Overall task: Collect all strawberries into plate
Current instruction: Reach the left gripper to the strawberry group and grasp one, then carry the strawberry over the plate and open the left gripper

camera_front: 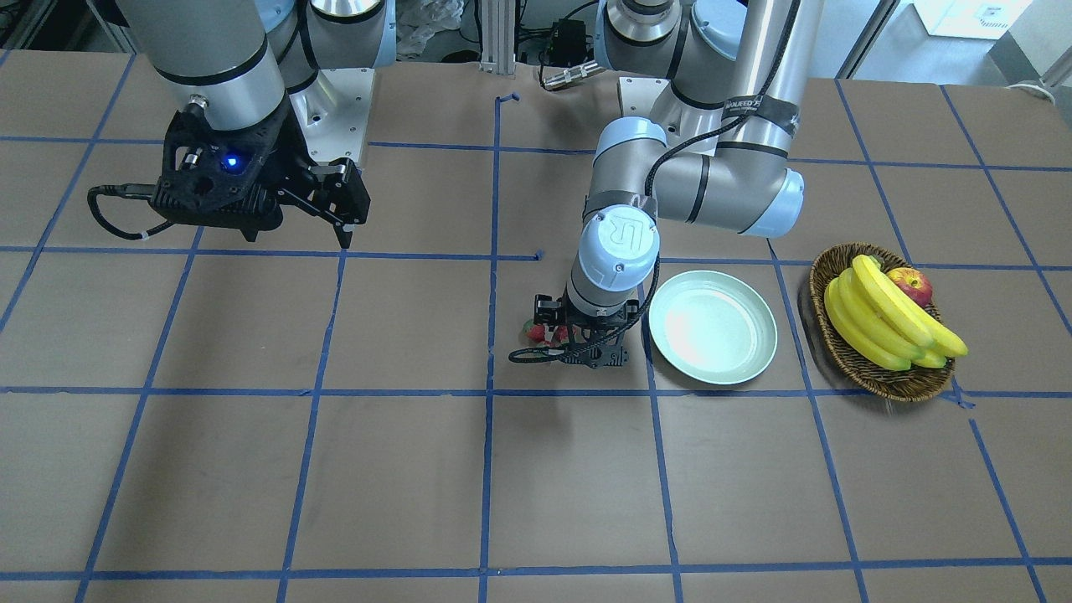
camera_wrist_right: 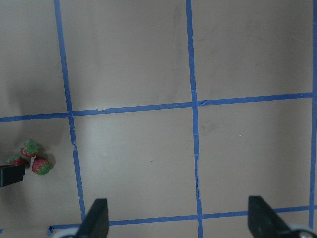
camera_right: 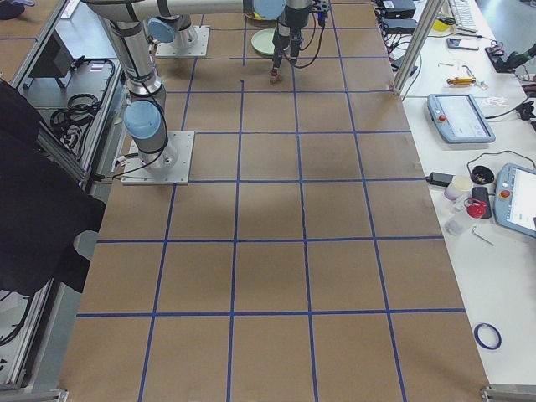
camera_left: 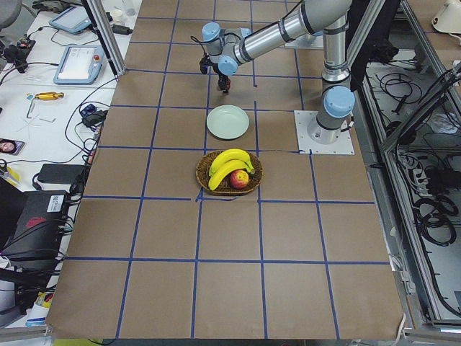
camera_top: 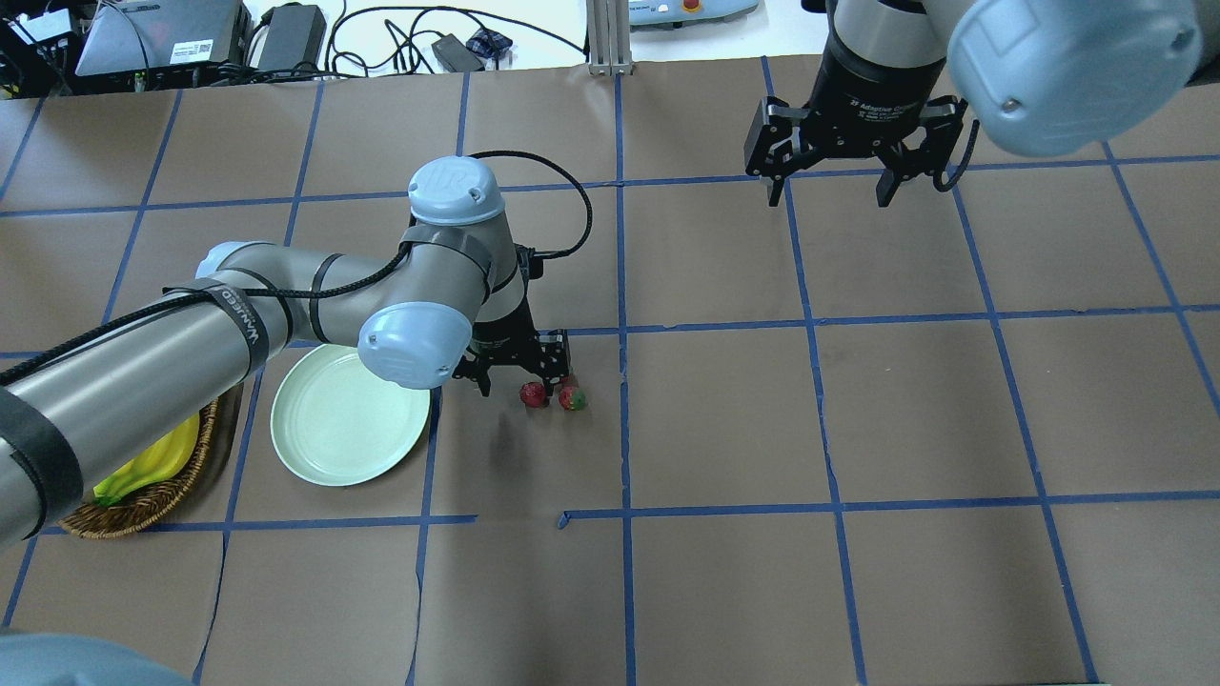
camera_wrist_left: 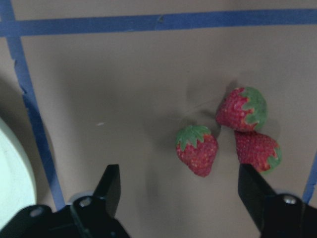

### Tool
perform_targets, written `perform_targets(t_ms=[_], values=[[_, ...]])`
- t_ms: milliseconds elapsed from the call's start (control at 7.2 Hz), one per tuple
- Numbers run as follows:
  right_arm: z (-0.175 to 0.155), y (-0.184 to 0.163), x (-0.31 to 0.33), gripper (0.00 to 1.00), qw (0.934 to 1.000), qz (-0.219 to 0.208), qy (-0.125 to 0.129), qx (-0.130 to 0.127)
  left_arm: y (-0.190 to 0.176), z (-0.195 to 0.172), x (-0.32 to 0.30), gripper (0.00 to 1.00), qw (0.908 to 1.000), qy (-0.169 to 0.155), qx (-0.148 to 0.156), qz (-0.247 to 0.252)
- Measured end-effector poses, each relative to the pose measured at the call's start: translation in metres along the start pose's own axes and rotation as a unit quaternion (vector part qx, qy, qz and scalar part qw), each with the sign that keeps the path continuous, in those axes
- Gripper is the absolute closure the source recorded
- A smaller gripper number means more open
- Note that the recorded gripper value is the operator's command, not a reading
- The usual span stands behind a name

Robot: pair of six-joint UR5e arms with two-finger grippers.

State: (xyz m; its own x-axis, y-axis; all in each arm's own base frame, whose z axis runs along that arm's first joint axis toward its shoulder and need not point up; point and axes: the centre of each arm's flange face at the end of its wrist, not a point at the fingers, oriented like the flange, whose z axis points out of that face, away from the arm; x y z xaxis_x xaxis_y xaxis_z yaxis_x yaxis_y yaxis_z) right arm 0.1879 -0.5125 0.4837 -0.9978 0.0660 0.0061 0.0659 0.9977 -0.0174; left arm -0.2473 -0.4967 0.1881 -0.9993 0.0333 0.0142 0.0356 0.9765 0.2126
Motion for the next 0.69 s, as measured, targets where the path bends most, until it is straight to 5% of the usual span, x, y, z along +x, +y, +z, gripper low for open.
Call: perform_targets(t_ms=[139,694], values=[[0.0,0.0,0.0,0.0,1.0,0.0,0.0,0.0,-0.0005,0.0058,0.002,0.46,1.0,-0.002,-0.004,0.002],[0.0,0.0,0.0,0.0,1.0,0.0,0.0,0.0,-0.0024,0.0118,0.004,0.92,1.0,-0.006,-0.004,0.005]])
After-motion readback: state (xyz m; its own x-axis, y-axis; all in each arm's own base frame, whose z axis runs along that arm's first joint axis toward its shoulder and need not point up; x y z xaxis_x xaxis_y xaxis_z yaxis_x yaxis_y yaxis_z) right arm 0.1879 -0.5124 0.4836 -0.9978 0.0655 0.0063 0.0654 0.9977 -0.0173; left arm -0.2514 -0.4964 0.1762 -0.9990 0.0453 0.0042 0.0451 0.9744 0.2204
